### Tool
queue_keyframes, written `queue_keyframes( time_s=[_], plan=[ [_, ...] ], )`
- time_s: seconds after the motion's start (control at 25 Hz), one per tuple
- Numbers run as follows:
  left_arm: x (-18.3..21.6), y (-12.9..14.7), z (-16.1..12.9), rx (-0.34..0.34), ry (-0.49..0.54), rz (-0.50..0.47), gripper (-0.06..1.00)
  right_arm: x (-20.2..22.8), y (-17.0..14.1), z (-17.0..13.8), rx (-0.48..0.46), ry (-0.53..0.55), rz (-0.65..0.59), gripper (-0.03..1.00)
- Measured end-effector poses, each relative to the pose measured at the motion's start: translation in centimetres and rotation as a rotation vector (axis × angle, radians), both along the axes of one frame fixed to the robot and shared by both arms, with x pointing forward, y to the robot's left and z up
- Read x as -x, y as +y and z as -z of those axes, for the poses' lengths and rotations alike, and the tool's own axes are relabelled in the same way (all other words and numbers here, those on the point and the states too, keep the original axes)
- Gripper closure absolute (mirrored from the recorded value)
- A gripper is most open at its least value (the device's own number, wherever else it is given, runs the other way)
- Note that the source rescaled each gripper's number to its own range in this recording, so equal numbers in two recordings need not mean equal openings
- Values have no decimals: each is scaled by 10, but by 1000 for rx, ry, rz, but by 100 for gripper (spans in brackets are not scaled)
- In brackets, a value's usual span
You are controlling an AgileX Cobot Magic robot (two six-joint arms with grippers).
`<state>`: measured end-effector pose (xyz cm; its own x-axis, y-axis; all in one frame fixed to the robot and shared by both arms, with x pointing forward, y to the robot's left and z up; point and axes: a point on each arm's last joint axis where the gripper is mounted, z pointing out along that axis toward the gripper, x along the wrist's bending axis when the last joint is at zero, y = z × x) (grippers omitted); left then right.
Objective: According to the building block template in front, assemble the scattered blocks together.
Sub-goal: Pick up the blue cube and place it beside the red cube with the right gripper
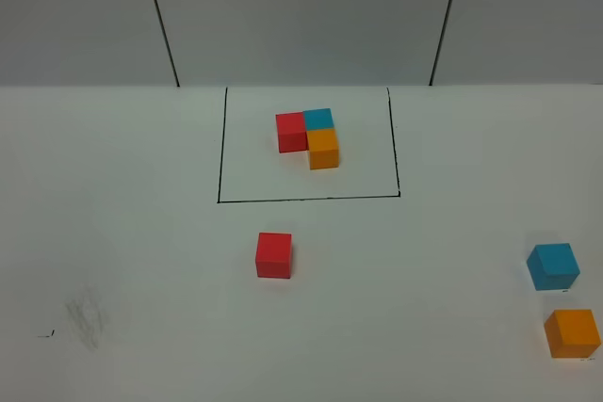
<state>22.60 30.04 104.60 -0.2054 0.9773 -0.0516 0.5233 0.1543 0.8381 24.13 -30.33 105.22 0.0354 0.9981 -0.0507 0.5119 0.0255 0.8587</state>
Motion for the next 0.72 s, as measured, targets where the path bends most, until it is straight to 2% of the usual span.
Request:
queue_keyframes(
  time_s=[0.48, 0.6, 0.72],
  plan=[
    [0, 0, 0, 0, 0, 0, -5, 0, 0, 0, -2, 0, -1, 95],
    [0, 0, 0, 0, 0, 0, -5, 0, 0, 0, 2, 0, 1, 87],
    [0, 0, 0, 0, 0, 0, -5, 0, 0, 0, 3, 0, 2, 67]
  ],
)
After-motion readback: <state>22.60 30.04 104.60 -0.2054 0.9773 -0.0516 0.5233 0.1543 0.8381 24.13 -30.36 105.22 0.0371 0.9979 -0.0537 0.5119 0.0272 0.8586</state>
